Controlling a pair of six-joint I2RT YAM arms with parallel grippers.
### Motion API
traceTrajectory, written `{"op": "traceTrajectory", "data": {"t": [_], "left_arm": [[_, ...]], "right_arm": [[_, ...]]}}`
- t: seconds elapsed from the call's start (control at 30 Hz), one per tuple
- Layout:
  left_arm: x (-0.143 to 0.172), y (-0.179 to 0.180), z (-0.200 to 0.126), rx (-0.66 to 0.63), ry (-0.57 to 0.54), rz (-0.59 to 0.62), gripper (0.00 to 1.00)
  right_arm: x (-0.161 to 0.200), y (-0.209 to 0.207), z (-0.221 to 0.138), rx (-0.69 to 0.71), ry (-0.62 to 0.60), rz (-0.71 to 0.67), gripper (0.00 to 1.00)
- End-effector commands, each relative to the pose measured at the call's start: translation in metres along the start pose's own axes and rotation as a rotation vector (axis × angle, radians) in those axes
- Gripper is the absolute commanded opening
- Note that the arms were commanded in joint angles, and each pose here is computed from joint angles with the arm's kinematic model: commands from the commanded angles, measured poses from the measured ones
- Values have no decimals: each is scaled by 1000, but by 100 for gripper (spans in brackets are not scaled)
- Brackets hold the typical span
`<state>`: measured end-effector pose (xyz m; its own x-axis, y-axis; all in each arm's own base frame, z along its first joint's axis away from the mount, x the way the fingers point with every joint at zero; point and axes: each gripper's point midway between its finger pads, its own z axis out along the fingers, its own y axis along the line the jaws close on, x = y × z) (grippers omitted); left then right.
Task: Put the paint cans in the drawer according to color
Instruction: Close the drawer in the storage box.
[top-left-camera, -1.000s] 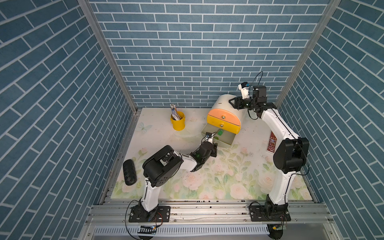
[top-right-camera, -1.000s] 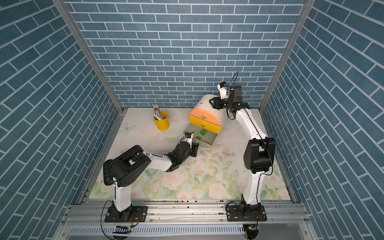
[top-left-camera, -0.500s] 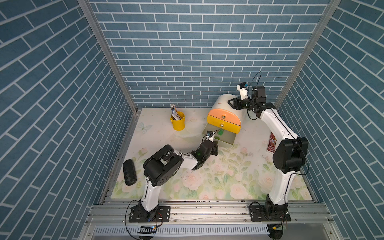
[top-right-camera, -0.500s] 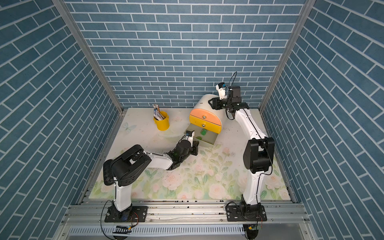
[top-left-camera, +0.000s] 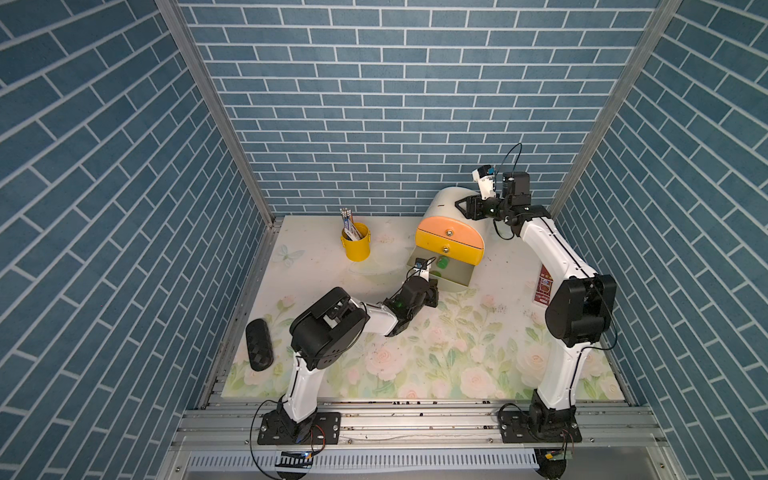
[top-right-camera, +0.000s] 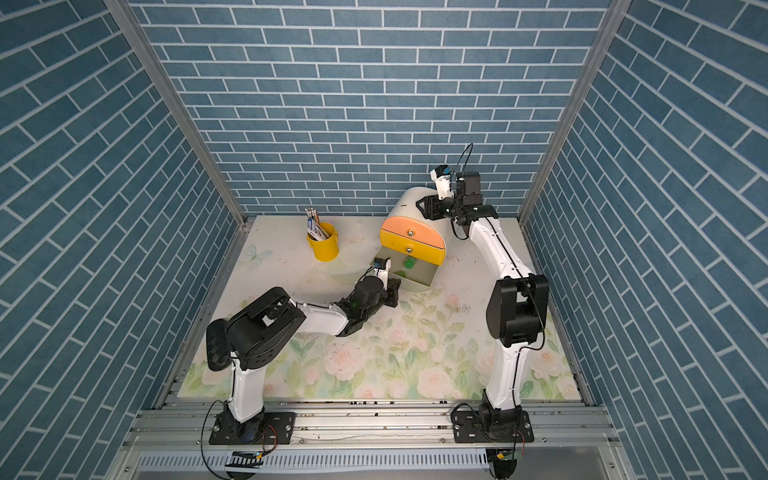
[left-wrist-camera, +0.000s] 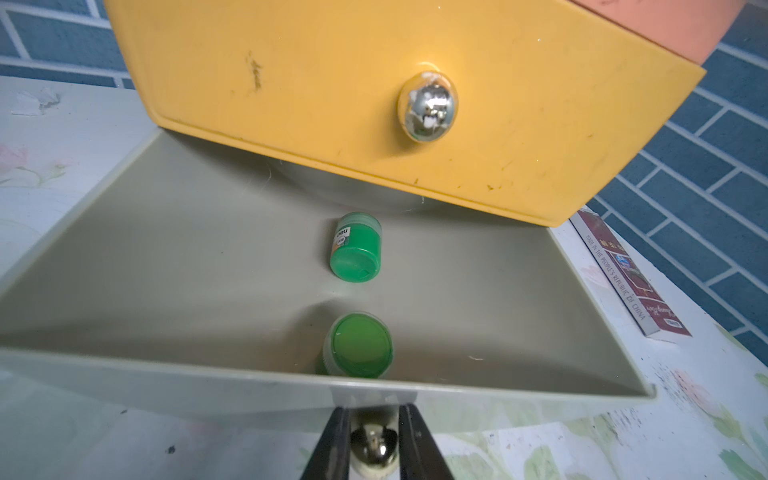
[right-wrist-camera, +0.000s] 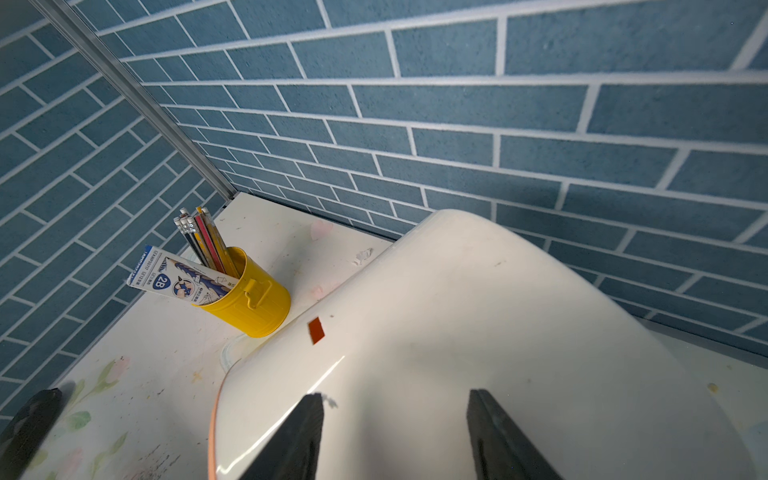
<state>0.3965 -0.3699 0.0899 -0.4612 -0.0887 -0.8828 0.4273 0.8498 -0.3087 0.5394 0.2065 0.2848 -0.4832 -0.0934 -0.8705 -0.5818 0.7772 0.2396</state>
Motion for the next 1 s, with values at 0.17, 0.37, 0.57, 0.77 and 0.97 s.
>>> {"op": "traceTrajectory", "data": {"t": [0.17,0.37,0.57,0.77,0.97], "left_arm": [[-16,0,20,2,-37,-8,26],[-23,0,32,4,-52,-19,28],[-30,4,45,16,-76,-50,31],[-35,10,55,57,-106,-107,32],[-34,12,63,75,-116,-127,32]], "right_arm": [[13,2,8,-15,38,-14,60],[18,0,9,-13,47,-13,60],[19,0,10,-14,47,-14,60],[22,-2,12,-12,57,-15,60],[25,-2,14,-13,64,-11,60]]}}
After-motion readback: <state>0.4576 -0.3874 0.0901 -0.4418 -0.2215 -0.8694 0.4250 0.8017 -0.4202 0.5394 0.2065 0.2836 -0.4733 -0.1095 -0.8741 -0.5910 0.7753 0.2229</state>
